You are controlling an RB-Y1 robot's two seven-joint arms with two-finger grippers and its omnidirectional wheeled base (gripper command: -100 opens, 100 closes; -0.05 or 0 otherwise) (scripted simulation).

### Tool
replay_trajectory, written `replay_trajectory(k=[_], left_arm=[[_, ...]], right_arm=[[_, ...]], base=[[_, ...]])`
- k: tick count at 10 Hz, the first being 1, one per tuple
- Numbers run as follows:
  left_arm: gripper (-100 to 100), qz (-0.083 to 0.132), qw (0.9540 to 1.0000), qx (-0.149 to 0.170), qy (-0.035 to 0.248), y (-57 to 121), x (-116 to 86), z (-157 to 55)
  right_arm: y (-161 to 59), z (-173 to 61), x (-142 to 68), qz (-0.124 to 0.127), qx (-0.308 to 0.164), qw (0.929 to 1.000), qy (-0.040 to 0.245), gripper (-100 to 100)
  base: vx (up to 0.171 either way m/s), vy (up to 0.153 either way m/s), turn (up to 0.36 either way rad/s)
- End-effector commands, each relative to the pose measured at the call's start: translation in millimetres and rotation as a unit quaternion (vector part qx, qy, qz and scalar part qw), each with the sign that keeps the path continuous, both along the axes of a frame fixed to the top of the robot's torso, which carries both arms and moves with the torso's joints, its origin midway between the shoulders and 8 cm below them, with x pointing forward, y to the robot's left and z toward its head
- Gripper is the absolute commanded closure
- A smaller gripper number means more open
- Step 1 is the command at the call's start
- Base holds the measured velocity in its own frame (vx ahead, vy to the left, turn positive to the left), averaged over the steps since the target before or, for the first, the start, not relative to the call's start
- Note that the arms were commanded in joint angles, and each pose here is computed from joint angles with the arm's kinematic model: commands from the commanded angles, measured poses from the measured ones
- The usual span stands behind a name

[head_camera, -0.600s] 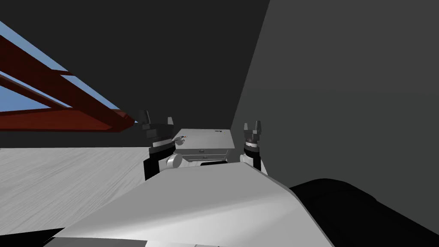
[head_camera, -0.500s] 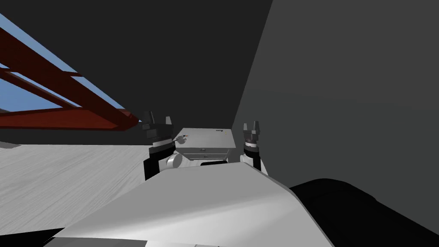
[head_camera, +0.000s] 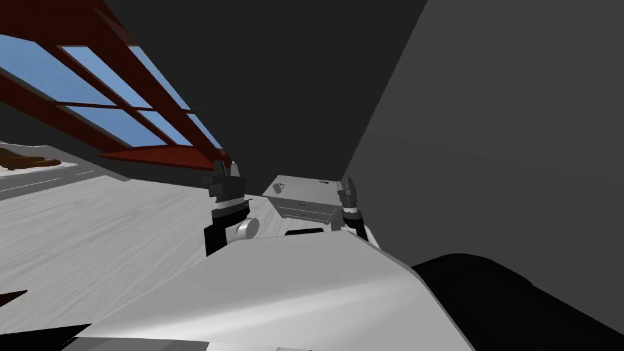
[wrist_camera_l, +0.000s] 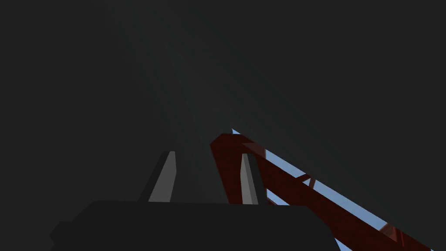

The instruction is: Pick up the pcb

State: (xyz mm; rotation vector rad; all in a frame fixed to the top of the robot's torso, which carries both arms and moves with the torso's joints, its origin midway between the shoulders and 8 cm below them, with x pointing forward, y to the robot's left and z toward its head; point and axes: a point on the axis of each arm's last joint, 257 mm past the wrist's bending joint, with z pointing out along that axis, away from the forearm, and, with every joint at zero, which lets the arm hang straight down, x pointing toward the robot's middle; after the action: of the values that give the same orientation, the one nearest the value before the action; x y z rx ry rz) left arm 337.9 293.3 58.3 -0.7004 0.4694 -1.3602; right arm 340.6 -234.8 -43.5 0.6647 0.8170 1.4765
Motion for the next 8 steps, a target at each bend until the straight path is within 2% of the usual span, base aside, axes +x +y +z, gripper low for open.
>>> replay_trajectory(k=[1, 2, 3, 5, 6, 7, 8], left_arm=[[0, 0.0, 1.0, 0.0, 0.0, 0.0, 0, 0], [0, 0.0, 1.0, 0.0, 0.0, 0.0, 0, 0], [0, 0.0, 1.0, 0.0, 0.0, 0.0, 0, 0], [0, 0.0, 1.0, 0.0, 0.0, 0.1, 0, 0], [0, 0.0, 1.0, 0.0, 0.0, 0.1, 0, 0], [0, 0.0, 1.0, 0.0, 0.0, 0.1, 0, 0], [0, 0.0, 1.0, 0.0, 0.0, 0.1, 0, 0]], right_arm=[[18, -25, 5, 0.023, -0.026, 0.9988, 0.033, -100], [29, -45, 4, 0.037, -0.041, 0.9968, 0.057, -100], [29, -46, 3, 0.041, -0.047, 0.9963, 0.059, -100], [50, -96, -4, 0.072, -0.082, 0.9872, 0.116, -100], [50, -98, -5, 0.076, -0.089, 0.986, 0.118, -100], [60, -126, -13, 0.092, -0.107, 0.9784, 0.151, -100], [59, -127, -14, 0.095, -0.113, 0.9773, 0.152, -100]], base=[[-0.141, 0.16, 0.383], [-0.172, 0.154, 0.371], [-0.103, 0.104, 0.144], [-0.065, 0.097, 0.403], [-0.071, 0.09, 0.089], [-0.076, 0.098, 0.231], [-0.057, 0.073, 0.168]])
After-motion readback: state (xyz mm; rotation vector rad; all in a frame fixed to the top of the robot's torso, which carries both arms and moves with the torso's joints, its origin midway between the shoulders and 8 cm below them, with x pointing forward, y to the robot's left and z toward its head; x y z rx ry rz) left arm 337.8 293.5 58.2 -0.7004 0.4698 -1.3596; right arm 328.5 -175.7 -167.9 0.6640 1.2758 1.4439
